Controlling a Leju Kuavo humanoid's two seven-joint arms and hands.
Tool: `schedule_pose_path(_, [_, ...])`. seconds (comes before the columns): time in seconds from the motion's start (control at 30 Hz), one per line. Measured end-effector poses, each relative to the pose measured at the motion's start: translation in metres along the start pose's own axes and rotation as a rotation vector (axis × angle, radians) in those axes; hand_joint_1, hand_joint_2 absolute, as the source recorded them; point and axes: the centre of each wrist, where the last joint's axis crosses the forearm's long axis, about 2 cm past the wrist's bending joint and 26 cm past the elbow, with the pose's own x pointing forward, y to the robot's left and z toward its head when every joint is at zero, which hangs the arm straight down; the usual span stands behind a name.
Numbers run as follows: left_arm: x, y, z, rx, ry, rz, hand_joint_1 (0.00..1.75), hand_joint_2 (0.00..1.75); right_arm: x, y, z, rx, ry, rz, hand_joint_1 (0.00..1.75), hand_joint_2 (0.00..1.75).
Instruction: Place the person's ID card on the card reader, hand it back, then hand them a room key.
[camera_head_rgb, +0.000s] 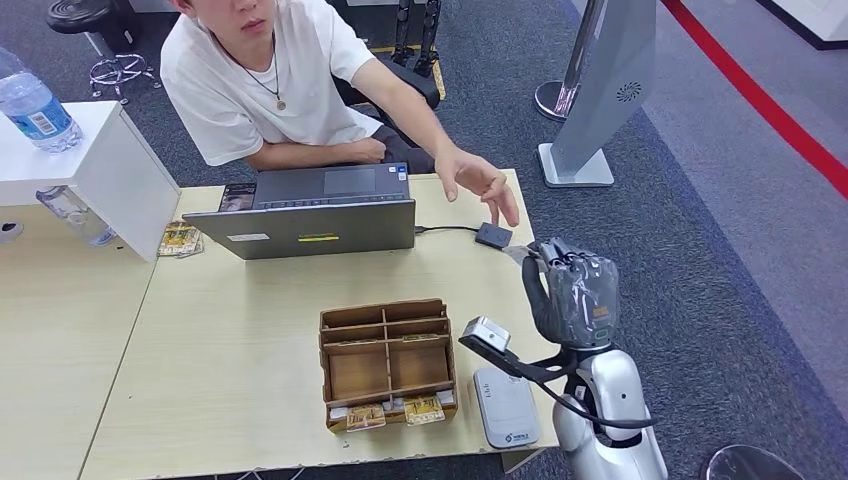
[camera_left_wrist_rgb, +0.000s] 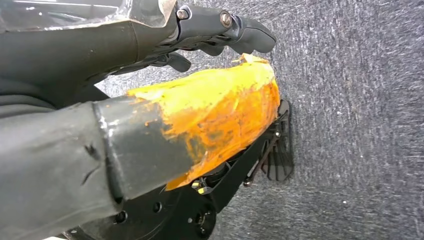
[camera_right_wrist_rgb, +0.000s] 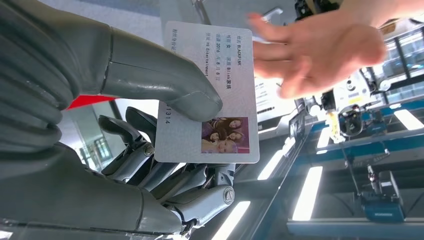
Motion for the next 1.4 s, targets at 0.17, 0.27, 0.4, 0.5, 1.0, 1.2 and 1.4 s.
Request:
schedule_pose_path(0.17, [0.001,-0.001,0.000,-0.008,-0.003,-0.022,0.00,0.00,0.008,0.004,-0.019,-0.023,0.007,0.018,1.75,1.75])
schedule_pose_path(0.27, [0.002,-0.001,0.000,-0.011,-0.004,-0.032,0.00,0.00,0.014,0.008,-0.029,-0.029,0.019,0.011,1.75,1.75])
schedule_pose_path(0.4, [0.002,-0.002,0.000,-0.016,-0.004,-0.042,0.00,0.00,0.022,0.016,-0.038,-0.018,0.029,-0.007,1.56,1.75])
schedule_pose_path(0.5, [0.003,-0.002,0.000,-0.016,-0.005,-0.044,0.00,0.00,0.027,0.020,-0.039,-0.007,0.020,-0.018,0.25,1.75])
schedule_pose_path(1.0, [0.003,-0.001,0.000,-0.015,-0.002,-0.036,0.00,0.00,0.035,0.024,-0.036,0.014,0.011,-0.024,0.00,1.75])
schedule_pose_path(1.2, [0.002,-0.001,0.000,-0.013,0.000,-0.025,0.00,0.00,0.035,0.021,-0.032,0.010,0.009,-0.039,0.00,1.75])
schedule_pose_path(1.4, [0.001,-0.002,0.000,-0.010,0.001,-0.002,0.00,0.00,0.036,0.015,-0.016,0.007,-0.013,-0.154,0.00,1.75])
